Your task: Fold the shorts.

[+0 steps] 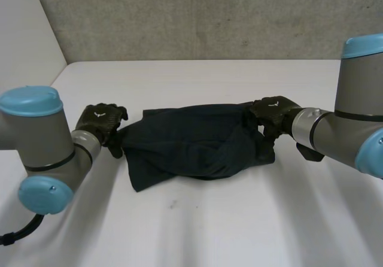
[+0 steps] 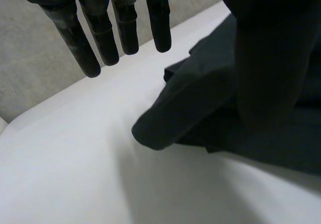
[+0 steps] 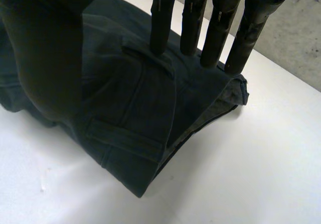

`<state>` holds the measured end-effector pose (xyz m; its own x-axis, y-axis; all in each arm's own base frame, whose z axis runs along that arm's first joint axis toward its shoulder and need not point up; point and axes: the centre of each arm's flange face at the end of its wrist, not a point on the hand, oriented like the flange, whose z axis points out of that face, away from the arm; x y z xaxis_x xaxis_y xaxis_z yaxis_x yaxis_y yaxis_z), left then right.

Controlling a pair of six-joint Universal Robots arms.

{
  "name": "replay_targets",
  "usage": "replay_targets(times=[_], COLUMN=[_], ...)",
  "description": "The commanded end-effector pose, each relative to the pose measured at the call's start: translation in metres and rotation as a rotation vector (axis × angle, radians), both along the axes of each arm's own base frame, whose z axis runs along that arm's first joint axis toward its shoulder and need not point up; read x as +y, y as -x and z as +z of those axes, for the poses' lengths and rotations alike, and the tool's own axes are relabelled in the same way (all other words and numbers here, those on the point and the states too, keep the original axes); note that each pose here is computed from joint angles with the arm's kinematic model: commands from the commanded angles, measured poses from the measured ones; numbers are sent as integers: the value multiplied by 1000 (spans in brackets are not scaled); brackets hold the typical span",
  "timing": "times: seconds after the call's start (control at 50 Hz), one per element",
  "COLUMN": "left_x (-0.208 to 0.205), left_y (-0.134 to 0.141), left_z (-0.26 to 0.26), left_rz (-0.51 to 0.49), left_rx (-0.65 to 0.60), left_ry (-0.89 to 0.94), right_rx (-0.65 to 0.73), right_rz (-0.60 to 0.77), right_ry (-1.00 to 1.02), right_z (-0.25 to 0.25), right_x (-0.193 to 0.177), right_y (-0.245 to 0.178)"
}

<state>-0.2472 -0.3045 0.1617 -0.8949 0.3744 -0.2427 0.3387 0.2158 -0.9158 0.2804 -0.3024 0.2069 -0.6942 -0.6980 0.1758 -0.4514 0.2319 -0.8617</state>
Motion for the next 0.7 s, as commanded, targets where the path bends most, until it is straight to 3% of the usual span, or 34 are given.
replay_targets(times=[0.02,0.38,0.48,0.6,0.7], left_x=[-10,-16,-12,4,33], left_y=[5,16,23,25,33], left_z=[-18,-13,2,72,122], left_rz=[-31,-57,-76,-87,-134], left_rx=[-84,-88,-76,-8,50], left_ry=[-6,34,69,232,353], right_rx=[-107,-207,-183,-161,-237], right_rz=[-48,7,1,8,-26], right_ry=[44,188,125,-8,-106], right_z=[31,98,74,28,-7], right_x=[1,31,22,13,5], right_y=[2,11,7,-5,-19])
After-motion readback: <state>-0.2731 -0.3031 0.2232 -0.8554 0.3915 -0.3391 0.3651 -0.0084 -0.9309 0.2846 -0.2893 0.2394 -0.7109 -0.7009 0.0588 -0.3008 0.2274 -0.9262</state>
